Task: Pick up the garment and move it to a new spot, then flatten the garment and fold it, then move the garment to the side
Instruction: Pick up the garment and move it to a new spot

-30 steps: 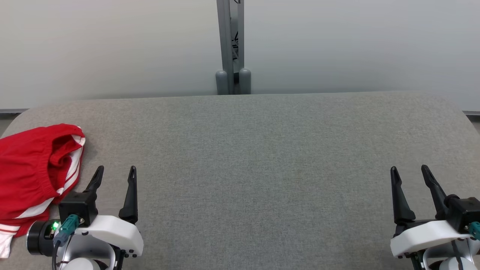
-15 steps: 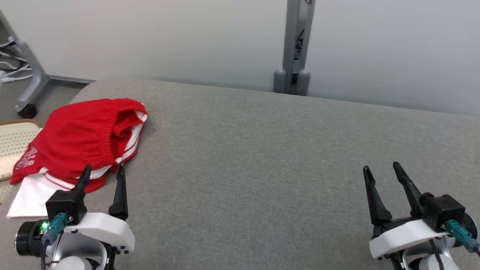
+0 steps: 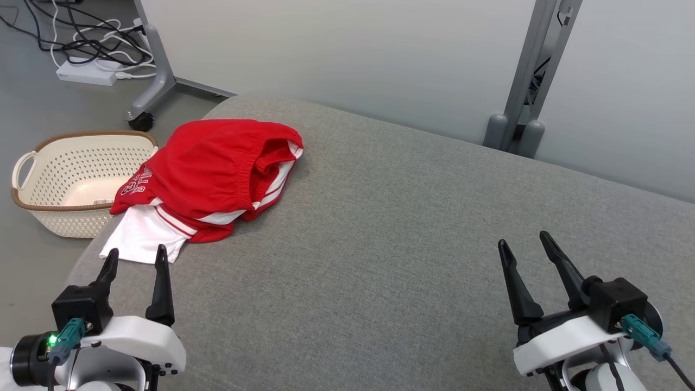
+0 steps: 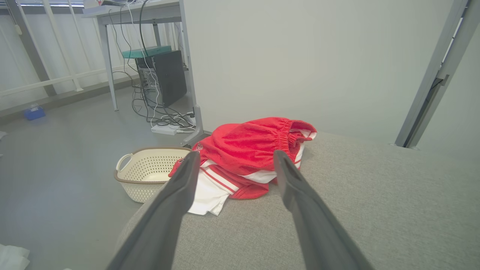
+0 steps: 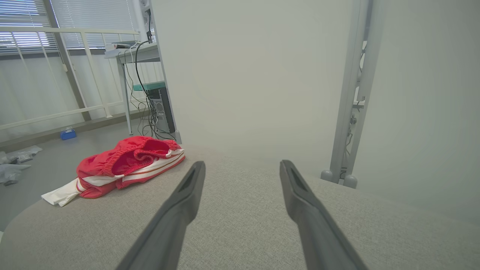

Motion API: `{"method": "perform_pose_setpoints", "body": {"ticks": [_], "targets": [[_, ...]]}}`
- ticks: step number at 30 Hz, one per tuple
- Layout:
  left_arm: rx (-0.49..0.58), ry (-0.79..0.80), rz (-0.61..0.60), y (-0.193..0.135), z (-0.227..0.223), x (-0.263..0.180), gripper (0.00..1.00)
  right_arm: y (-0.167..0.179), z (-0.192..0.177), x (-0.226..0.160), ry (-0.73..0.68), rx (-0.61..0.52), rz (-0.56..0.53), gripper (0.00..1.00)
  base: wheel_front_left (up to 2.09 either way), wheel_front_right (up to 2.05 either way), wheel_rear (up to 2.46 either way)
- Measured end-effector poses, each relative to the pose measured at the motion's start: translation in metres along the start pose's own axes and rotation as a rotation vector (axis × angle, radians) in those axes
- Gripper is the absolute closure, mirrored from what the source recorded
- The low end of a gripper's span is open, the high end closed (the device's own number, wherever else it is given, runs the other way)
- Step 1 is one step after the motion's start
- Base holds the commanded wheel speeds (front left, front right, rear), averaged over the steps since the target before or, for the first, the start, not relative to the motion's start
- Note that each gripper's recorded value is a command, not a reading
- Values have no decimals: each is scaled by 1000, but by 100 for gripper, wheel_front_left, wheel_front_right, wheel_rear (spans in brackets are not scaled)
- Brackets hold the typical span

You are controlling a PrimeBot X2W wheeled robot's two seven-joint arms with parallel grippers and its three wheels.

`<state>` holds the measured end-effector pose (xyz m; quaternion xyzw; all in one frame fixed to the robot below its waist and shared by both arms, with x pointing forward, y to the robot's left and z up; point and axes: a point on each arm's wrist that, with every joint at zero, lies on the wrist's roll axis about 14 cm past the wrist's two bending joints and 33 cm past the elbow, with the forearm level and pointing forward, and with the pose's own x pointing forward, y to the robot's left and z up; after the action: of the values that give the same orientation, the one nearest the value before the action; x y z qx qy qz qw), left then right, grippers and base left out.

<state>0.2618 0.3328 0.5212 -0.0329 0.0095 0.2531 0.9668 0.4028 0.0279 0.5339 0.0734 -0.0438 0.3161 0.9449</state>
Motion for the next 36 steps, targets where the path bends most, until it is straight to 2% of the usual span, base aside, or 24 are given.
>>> {"method": "perform_pose_setpoints", "body": {"ticks": [7,27,36], "targets": [[-7,-2,15,5,1,-3,0,4,1,3,-6,4,13,0,0,0,0],[-1,-19,-21,-6,11,5,0,-24,0,0,2,-26,-65,0,0,0,0],[26,-159,-87,-27,83,59,0,-48,-1,-4,9,-30,-129,0,0,0,0]]}}
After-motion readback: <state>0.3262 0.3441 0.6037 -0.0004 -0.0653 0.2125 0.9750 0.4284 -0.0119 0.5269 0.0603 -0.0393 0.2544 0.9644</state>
